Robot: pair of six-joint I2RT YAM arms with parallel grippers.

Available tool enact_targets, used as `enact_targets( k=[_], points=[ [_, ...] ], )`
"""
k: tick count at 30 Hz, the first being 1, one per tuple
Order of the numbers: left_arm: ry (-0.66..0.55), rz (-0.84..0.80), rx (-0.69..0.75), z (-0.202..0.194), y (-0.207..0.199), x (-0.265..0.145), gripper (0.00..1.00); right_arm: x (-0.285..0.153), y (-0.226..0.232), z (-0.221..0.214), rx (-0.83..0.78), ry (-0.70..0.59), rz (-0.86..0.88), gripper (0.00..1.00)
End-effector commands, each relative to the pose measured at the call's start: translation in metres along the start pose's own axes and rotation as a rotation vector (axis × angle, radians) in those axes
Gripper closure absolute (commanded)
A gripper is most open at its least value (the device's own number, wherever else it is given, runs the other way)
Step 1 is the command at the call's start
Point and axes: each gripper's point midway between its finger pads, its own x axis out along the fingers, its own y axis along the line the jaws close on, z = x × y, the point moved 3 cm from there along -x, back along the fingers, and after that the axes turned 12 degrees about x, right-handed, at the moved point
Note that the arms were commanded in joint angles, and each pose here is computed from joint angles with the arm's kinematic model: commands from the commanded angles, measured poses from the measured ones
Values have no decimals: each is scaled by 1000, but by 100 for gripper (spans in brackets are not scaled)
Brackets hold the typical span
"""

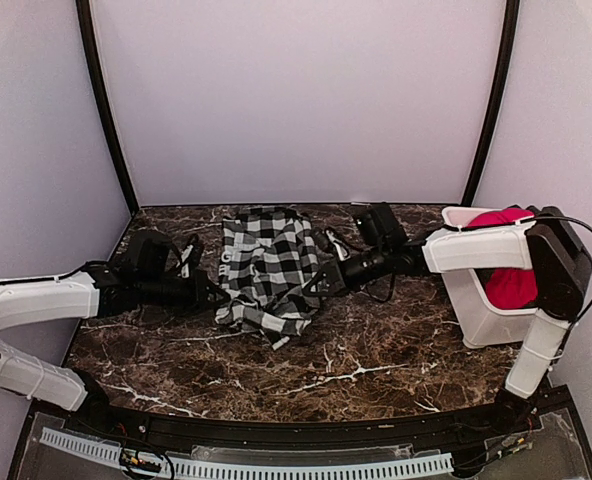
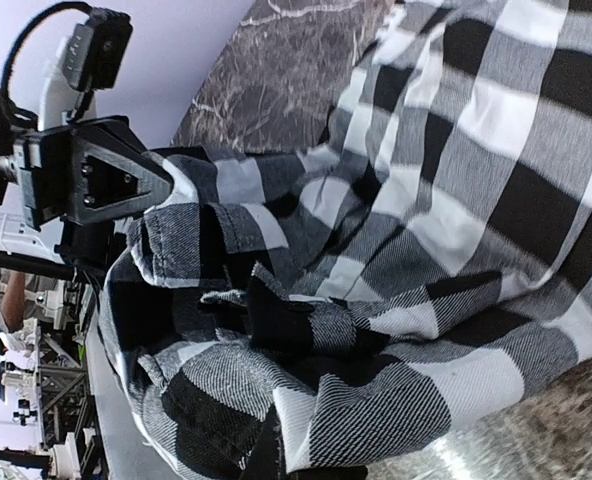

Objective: Fold and stack the mixed laundry pile
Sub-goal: Fold the rectangle-folded shirt at the center of the board.

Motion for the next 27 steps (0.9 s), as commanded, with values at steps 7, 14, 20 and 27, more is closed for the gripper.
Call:
enact_targets(
  k=[7, 14, 20, 27],
  points=[
    [-118, 43, 95, 89, 34, 33, 100, -6, -40, 105, -63, -123, -11, 100],
    [-139, 95, 32, 108, 87, 64, 100, 9, -99, 129, 0, -147, -48, 100],
    [-147, 98, 10, 115, 106, 79, 100, 13, -120, 133, 24, -154, -62, 100],
    [-177, 103, 41, 134, 94, 68, 100, -2, -95, 148, -21, -190, -48, 100]
  ],
)
